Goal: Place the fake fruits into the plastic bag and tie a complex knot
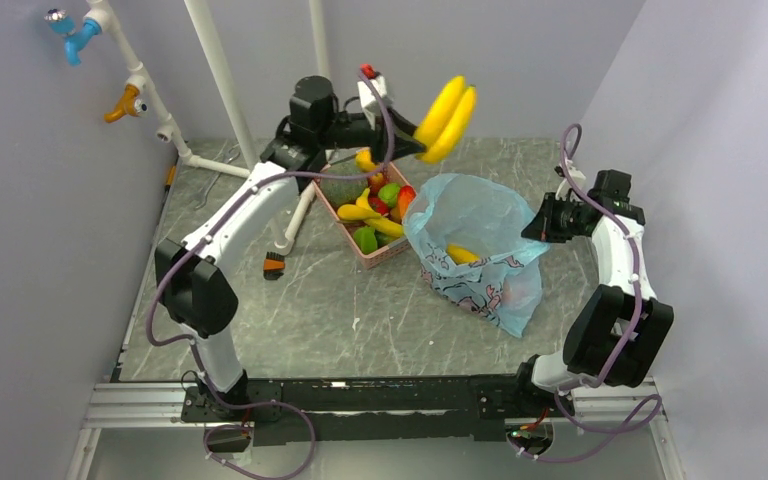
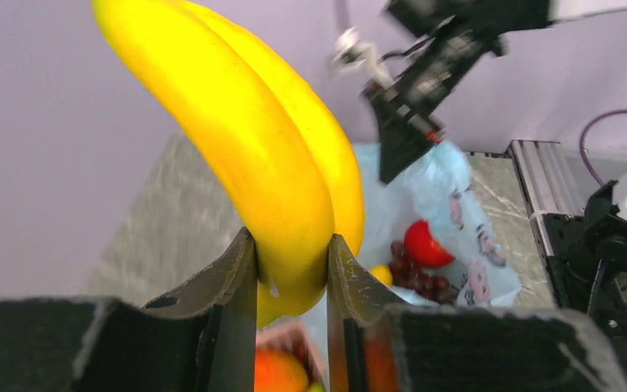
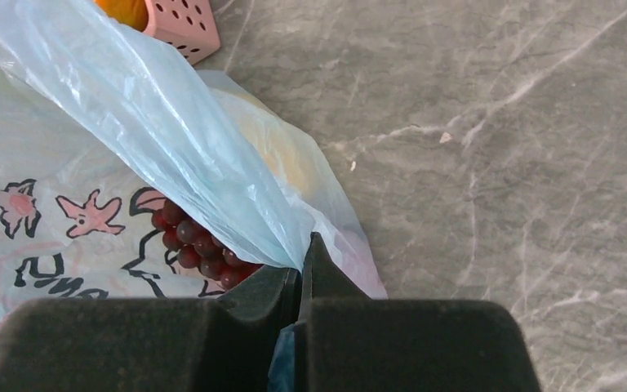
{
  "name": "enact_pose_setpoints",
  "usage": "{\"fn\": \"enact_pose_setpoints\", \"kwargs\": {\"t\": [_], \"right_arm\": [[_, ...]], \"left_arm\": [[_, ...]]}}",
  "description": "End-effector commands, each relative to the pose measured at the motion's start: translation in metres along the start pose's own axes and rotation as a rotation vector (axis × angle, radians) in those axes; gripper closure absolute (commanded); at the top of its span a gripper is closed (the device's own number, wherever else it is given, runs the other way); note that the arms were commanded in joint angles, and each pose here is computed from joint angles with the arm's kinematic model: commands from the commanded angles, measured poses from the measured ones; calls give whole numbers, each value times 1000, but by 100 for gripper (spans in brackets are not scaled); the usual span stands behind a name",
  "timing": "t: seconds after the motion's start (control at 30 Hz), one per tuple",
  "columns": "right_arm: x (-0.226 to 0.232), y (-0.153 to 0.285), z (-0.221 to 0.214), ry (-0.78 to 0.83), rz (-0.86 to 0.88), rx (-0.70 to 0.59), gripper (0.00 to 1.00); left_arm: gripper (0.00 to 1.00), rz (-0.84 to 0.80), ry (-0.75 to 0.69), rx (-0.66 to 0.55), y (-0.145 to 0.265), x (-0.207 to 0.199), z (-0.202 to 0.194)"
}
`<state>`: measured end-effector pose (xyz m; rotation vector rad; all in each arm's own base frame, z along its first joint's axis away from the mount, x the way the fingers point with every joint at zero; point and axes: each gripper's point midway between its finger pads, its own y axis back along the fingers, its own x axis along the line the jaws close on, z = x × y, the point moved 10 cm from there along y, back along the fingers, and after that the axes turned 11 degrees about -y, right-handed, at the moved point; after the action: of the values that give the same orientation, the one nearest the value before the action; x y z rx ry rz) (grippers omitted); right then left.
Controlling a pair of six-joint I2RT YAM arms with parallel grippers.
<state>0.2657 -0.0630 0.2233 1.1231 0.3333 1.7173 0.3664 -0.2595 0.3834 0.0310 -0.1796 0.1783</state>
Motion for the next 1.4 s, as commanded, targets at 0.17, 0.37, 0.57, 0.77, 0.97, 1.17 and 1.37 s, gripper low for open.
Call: {"fn": "enact_pose_setpoints", "kwargs": {"t": [0.17, 0.37, 0.57, 0.77, 0.97, 1.17, 1.37], "right_arm": [[15, 5, 21, 30, 50, -68, 100], [22, 13, 21, 54, 56, -76, 100], [22, 14, 17, 64, 64, -77, 100], [19, 11, 19, 71, 62, -75, 100], [8, 13, 20, 52, 18, -87, 100], [-4, 17, 26, 41, -15, -101, 100], [-7, 16, 25, 32, -33, -91, 100]], "left_arm": [[100, -342, -424, -144, -76, -87, -6], [100, -371, -500, 91, -91, -99, -68], [55, -412, -501, 240, -90, -96, -80], [18, -375, -431, 170, -74, -99, -17], [16, -83, -138, 110, -9, -67, 23], [19, 242, 104, 411, 63, -51, -44], [20, 300, 267, 575, 79, -68, -95]]}}
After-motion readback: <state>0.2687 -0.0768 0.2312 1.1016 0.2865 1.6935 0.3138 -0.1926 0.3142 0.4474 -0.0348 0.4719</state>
